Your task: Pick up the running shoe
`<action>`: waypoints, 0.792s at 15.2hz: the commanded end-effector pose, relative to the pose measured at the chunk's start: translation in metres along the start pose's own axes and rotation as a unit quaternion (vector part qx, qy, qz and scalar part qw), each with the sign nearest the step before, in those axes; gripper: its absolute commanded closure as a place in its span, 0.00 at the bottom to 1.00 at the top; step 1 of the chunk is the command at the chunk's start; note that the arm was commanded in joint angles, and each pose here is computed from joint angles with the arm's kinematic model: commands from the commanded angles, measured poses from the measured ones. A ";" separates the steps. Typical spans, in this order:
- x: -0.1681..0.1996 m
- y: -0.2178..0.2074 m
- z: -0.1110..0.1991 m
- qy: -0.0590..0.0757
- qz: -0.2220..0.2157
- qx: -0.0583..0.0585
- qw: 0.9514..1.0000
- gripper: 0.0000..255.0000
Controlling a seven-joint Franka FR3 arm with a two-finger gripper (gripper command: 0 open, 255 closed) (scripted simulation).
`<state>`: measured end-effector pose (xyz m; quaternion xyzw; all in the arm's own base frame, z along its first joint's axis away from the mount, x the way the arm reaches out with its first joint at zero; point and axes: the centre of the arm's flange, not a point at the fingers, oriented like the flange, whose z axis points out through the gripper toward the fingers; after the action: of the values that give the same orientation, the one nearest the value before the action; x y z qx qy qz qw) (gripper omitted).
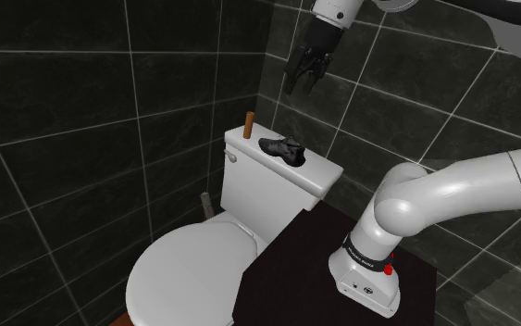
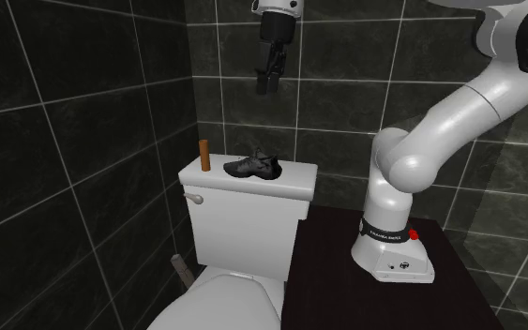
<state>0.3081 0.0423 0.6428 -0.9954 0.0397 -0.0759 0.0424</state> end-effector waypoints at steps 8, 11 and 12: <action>0.059 0.048 0.063 -0.067 -0.008 -0.029 0.997 0.00; 0.082 0.070 0.091 -0.096 -0.011 -0.041 0.995 0.00; 0.090 0.077 0.101 -0.105 -0.012 -0.045 0.993 0.00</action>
<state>0.3989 -0.0250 0.5608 -0.9994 0.0283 0.0207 0.0049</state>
